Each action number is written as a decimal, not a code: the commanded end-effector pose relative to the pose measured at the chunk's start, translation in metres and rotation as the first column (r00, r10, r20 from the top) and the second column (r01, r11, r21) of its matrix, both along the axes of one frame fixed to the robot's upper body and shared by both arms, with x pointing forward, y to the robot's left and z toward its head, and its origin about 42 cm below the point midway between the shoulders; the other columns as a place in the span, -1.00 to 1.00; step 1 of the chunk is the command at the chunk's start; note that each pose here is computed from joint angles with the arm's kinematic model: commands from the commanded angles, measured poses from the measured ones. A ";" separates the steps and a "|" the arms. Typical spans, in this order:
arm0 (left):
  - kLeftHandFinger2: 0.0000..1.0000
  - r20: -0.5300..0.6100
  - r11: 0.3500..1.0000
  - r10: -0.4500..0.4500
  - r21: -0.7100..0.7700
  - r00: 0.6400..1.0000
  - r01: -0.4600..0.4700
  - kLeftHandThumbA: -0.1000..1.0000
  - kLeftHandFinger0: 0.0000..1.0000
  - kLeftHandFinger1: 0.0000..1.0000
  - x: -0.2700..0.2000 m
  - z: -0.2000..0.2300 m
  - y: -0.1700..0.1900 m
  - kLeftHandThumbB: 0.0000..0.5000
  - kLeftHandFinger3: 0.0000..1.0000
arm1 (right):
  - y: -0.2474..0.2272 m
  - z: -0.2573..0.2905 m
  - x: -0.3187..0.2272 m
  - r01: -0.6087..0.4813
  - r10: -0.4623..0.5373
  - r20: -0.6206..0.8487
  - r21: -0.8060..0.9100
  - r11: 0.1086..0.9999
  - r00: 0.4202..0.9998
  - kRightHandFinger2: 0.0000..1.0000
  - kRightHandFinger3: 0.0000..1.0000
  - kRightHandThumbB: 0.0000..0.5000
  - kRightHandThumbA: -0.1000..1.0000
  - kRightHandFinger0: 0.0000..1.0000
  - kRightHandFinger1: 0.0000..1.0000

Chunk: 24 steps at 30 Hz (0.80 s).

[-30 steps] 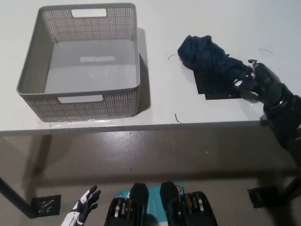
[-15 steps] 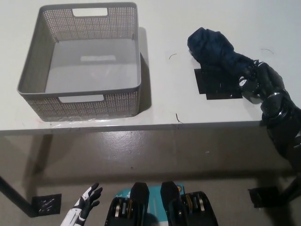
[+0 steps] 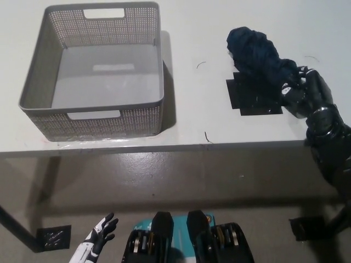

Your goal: Use the right hand to pick up a umbrella on the right side and place it into a container on the lft side

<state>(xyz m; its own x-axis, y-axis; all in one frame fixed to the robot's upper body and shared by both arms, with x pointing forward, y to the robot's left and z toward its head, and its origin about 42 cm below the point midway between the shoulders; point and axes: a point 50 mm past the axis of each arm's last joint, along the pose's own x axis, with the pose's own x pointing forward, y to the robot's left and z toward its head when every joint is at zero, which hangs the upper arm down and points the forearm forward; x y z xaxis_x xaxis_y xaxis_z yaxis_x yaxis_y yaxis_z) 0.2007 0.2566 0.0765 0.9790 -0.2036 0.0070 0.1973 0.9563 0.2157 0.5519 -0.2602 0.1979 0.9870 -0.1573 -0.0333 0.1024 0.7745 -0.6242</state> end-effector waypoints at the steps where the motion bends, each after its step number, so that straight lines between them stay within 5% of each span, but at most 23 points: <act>1: 1.00 0.019 1.000 -0.009 0.016 1.000 0.009 1.00 1.00 1.00 -0.002 0.005 0.005 -0.95 1.00 | 0.032 0.072 0.021 -0.100 0.079 0.215 0.089 0.991 0.973 0.62 0.56 -0.42 -1.00 -1.00 -0.02; 5: 1.00 0.016 1.000 -0.010 0.020 1.000 0.010 1.00 1.00 1.00 -0.003 0.002 0.006 -1.00 1.00 | 0.045 0.107 0.021 -0.161 0.127 0.305 0.087 0.983 0.944 0.37 0.37 -0.46 -1.00 -1.00 -0.40; 7: 1.00 0.013 1.000 -0.010 0.021 1.000 0.010 1.00 1.00 1.00 -0.004 0.000 0.007 -1.00 1.00 | 0.052 0.117 0.019 -0.173 0.139 0.328 0.076 0.982 0.934 0.37 0.43 -0.43 -1.00 -1.00 -0.43; 10: 1.00 0.000 1.000 -0.005 0.017 1.000 0.005 1.00 1.00 1.00 -0.008 -0.003 0.007 -1.00 1.00 | 0.064 0.132 0.014 -0.212 0.181 0.364 0.048 0.976 0.914 0.45 0.58 -0.44 -1.00 -1.00 -0.37; 18: 1.00 -0.020 1.000 0.002 0.016 1.000 -0.002 1.00 1.00 1.00 -0.019 -0.009 0.008 -1.00 1.00 | 0.097 0.148 0.004 -0.283 0.238 0.403 0.054 0.958 0.884 0.48 0.58 -0.41 -1.00 -1.00 -0.31; 22: 1.00 -0.033 1.000 0.008 0.011 0.999 -0.008 1.00 1.00 1.00 -0.023 -0.010 0.007 -1.00 1.00 | 0.130 0.164 -0.001 -0.343 0.287 0.398 0.077 0.936 0.872 0.62 0.93 -0.57 -1.00 -1.00 -0.08; 24: 1.00 -0.038 1.000 0.014 0.017 0.999 -0.014 1.00 1.00 1.00 -0.025 -0.012 0.006 -0.98 1.00 | 0.148 0.171 -0.005 -0.376 0.320 0.396 0.071 0.924 0.861 0.64 0.87 -0.52 -1.00 -1.00 -0.06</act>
<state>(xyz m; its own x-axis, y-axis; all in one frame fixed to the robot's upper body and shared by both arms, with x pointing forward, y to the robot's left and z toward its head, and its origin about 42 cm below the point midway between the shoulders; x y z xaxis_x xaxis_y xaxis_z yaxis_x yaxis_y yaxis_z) 0.1818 0.2605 0.0624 0.9805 -0.1888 -0.0554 0.1962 0.9586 0.2065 0.5501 -0.1530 0.3064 0.9640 0.0891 0.2504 0.0495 0.8655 -0.4985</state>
